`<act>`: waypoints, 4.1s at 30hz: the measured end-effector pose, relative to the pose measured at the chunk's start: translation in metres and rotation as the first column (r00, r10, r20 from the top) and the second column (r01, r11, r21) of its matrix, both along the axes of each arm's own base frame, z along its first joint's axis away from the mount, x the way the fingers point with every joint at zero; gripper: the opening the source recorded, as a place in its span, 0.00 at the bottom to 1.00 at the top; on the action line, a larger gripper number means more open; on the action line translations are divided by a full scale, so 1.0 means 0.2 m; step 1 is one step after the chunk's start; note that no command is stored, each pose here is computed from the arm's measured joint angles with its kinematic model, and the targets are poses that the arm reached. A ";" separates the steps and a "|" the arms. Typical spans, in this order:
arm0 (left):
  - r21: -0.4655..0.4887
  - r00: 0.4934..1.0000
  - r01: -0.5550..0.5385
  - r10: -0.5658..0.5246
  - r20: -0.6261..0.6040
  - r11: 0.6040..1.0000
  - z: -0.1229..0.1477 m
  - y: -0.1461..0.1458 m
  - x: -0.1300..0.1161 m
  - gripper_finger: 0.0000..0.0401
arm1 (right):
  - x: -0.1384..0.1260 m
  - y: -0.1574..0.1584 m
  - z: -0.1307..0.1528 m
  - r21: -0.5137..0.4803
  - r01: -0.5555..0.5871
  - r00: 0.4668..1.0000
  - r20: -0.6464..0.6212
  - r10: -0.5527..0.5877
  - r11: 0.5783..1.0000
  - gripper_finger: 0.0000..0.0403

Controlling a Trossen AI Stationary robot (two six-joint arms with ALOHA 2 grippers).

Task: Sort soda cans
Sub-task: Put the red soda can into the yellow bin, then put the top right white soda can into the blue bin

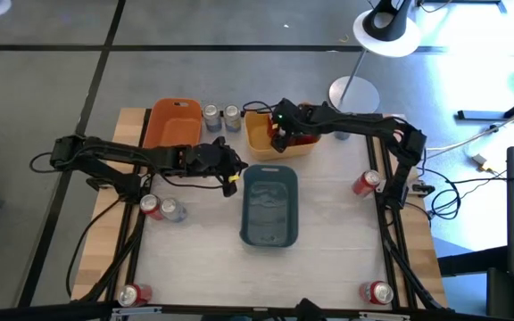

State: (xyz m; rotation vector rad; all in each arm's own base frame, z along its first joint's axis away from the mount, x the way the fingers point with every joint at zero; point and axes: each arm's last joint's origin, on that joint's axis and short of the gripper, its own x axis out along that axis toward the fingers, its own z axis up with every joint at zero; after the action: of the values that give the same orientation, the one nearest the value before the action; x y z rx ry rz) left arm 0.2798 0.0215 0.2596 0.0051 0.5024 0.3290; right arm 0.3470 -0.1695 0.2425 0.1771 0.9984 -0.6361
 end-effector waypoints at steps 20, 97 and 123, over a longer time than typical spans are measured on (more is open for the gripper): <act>0.001 1.000 0.001 -0.001 -0.011 1.000 0.00 0.00 0.00 0.01 | -0.48 0.02 0.52 -0.099 0.160 0.962 -0.208 -0.177 0.982 0.90; 0.022 0.999 0.014 -0.013 -0.037 1.000 -0.01 0.00 -0.01 0.01 | -0.95 -0.37 -0.10 0.277 0.470 0.875 -0.273 -0.400 0.838 0.79; 0.022 0.999 0.014 -0.013 -0.036 1.000 -0.01 0.00 -0.01 0.01 | -0.93 -0.34 -0.08 0.271 0.473 0.873 -0.276 -0.403 0.839 0.70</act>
State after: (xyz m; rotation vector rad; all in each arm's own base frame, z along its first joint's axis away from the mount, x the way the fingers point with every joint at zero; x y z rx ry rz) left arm 0.2784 0.0214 0.2573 0.0359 0.5343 0.3213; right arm 0.1612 -0.2377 0.2266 0.6668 1.2813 -0.9186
